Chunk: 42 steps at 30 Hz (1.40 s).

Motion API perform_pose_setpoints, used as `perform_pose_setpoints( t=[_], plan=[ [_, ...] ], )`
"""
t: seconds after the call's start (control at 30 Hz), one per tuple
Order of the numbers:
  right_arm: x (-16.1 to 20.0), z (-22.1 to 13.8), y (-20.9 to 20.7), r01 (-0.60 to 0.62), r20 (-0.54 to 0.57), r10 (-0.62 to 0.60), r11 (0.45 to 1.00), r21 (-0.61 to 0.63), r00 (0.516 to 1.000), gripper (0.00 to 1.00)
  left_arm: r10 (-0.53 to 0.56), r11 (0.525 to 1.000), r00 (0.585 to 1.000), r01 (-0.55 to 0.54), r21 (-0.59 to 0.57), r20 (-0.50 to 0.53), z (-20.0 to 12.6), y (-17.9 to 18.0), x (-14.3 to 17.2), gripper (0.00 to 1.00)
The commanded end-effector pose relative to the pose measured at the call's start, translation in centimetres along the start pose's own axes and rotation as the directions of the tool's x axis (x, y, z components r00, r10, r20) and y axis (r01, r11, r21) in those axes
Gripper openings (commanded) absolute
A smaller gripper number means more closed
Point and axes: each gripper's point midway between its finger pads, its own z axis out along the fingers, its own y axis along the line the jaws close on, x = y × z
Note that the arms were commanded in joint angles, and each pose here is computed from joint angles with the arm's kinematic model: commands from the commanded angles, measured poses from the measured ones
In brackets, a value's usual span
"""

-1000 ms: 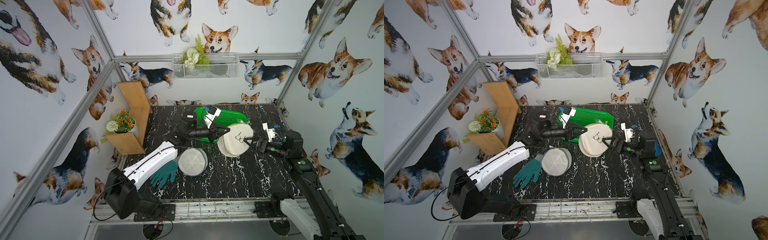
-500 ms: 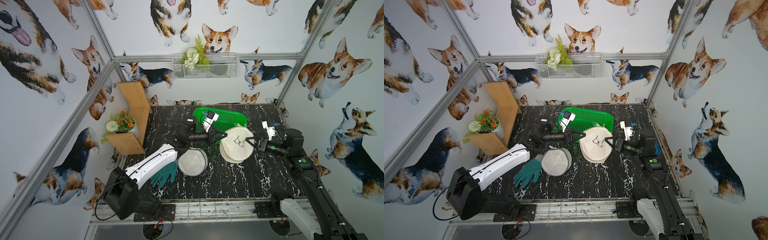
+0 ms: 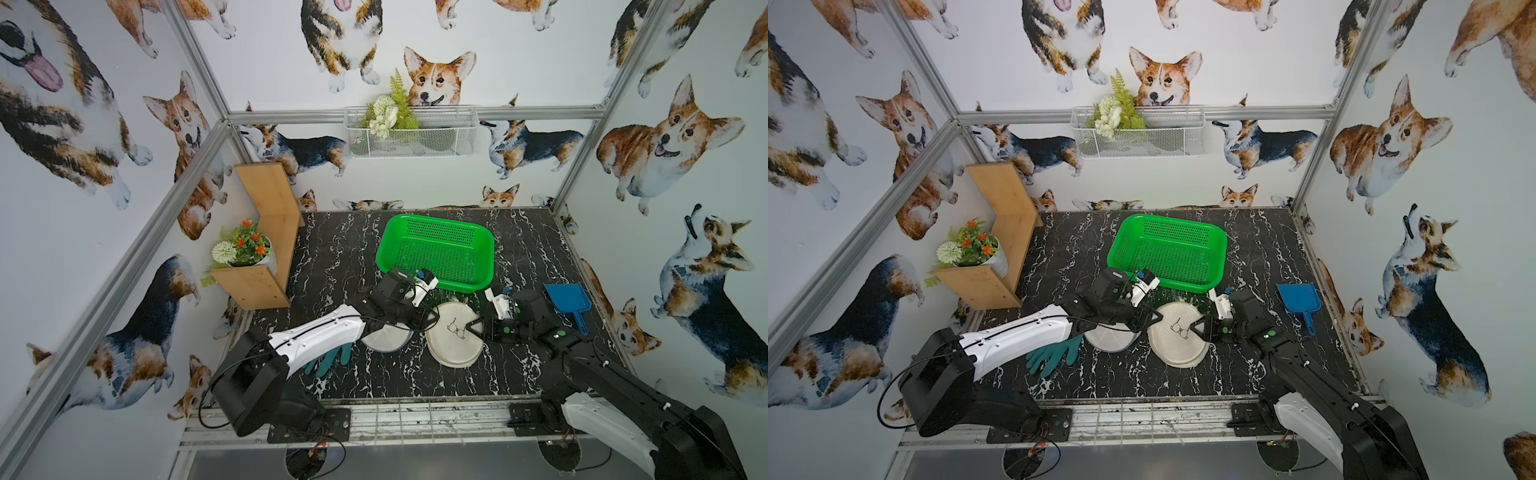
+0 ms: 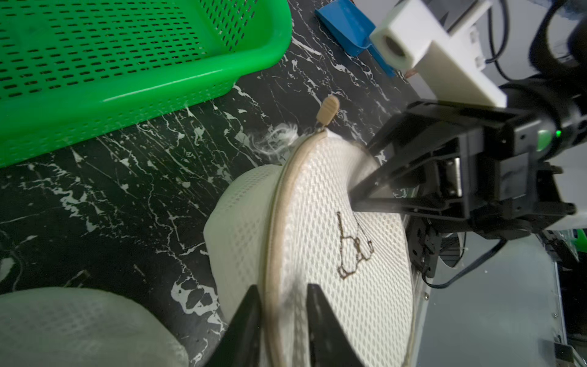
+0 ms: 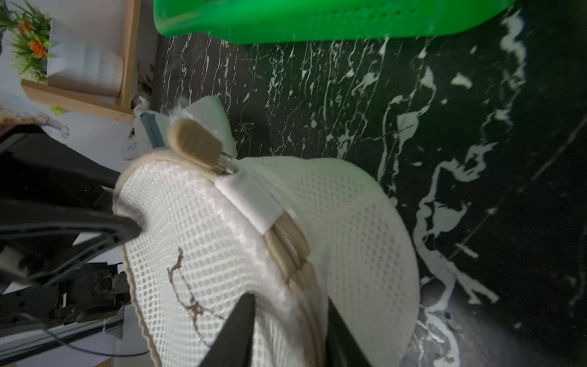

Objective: Turn the laundry bag inside out
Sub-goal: Place the laundry bag at the center of the board, then reset both arms

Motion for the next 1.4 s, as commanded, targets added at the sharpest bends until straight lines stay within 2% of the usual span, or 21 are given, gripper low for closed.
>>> perform_pose_setpoints(
  t=[0.0,0.03,0.17,0.27,0.33,0.47,0.5,0.6,0.67,0.73,0.8,0.87,0.9,0.93,1.0,1.07,1.13,1.17,1.23,1.3,1.37],
  plan=[
    [-2.9,-0.9,-1.0,0.033,0.107,-0.047,0.991,0.127,0.993,0.75,0.059,0.992,0.995,-0.049,-0.120,0.085,-1.1,1.4,-2.4,0.75],
    [-3.7,-1.8,-1.4,0.039,0.137,-0.065,0.981,0.188,0.988,0.81,0.087,0.984,0.988,-0.066,-0.163,0.125,-2.1,1.5,-3.7,0.97],
    [-8.1,-7.5,-1.3,0.053,0.346,-0.179,0.938,0.343,0.921,0.96,0.184,0.913,0.936,-0.051,-0.405,0.299,-8.0,3.1,-8.8,1.00],
    [-10.5,-11.6,-2.6,0.014,0.472,-0.256,0.889,0.457,0.844,0.98,0.246,0.787,0.872,0.075,-0.612,0.423,-14.6,6.0,-11.3,1.00],
    [-11.7,-13.0,-4.9,-0.016,0.502,-0.306,0.841,0.540,0.809,0.98,0.284,0.694,0.839,0.155,-0.703,0.465,-18.5,9.0,-11.2,1.00],
    [-13.9,-12.6,-8.4,0.005,0.531,-0.459,0.761,0.649,0.712,0.98,0.303,0.598,0.785,0.285,-0.749,0.540,-23.9,15.8,-9.0,1.00],
    [-14.2,-12.0,-8.7,0.038,0.541,-0.507,0.752,0.658,0.671,0.97,0.294,0.566,0.794,0.304,-0.766,0.532,-24.2,18.1,-7.0,1.00],
    [-14.8,-11.4,-9.5,0.045,0.613,-0.572,0.750,0.660,0.544,0.97,0.321,0.502,0.774,0.350,-0.791,0.546,-25.8,22.1,-3.9,1.00],
    [-14.8,-11.1,-9.7,0.051,0.652,-0.591,0.758,0.650,0.475,0.97,0.322,0.491,0.762,0.372,-0.788,0.561,-26.0,24.2,-1.8,1.00],
    [-14.3,-9.4,-10.7,0.106,0.601,-0.637,0.724,0.681,0.483,0.96,0.313,0.483,0.747,0.407,-0.775,0.587,-26.3,25.9,0.1,1.00],
    [-15.2,-9.1,-10.9,0.133,0.554,-0.695,0.671,0.730,0.459,0.97,0.340,0.485,0.740,0.391,-0.782,0.581,-26.1,26.8,1.2,1.00],
    [-15.4,-8.3,-12.2,0.145,0.568,-0.663,0.703,0.696,0.488,0.95,0.363,0.491,0.724,0.386,-0.781,0.586,-26.1,27.3,1.8,1.00],
    [-14.7,-8.4,-12.3,0.151,0.587,-0.665,0.711,0.687,0.461,0.96,0.372,0.504,0.718,0.377,-0.777,0.589,-25.9,27.5,2.0,1.00],
    [-15.0,-9.1,-12.6,0.113,0.616,-0.663,0.714,0.691,0.425,0.97,0.334,0.514,0.740,0.377,-0.770,0.584,-25.3,28.2,2.5,1.00],
    [-15.8,-8.7,-15.5,-0.014,0.602,-0.576,0.716,0.698,0.553,1.00,0.336,0.545,0.745,0.345,-0.764,0.576,-24.1,28.2,3.0,1.00],
    [-15.9,-9.5,-15.2,-0.014,0.626,-0.607,0.713,0.701,0.490,1.00,0.347,0.570,0.731,0.333,-0.751,0.587,-23.5,27.9,3.2,1.00],
    [-15.6,-9.5,-15.5,-0.044,0.620,-0.589,0.706,0.707,0.518,1.00,0.338,0.578,0.748,0.314,-0.753,0.571,-22.9,28.0,2.9,1.00],
    [-15.5,-9.6,-15.2,-0.036,0.623,-0.591,0.710,0.703,0.512,1.00,0.324,0.594,0.766,0.292,-0.750,0.555,-22.3,28.2,2.7,1.00],
    [-15.9,-9.2,-15.0,-0.006,0.613,-0.610,0.706,0.708,0.502,1.00,0.336,0.632,0.770,0.244,-0.736,0.543,-21.3,27.7,2.0,1.00],
    [-15.6,-9.2,-15.1,-0.011,0.614,-0.601,0.710,0.704,0.512,1.00,0.380,0.643,0.695,0.276,-0.714,0.610,-21.8,26.4,1.5,1.00],
    [-15.9,-8.8,-15.1,0.006,0.601,-0.606,0.707,0.708,0.521,1.00,0.388,0.607,0.707,0.288,-0.741,0.592,-21.1,26.7,2.1,1.00]
  ],
)
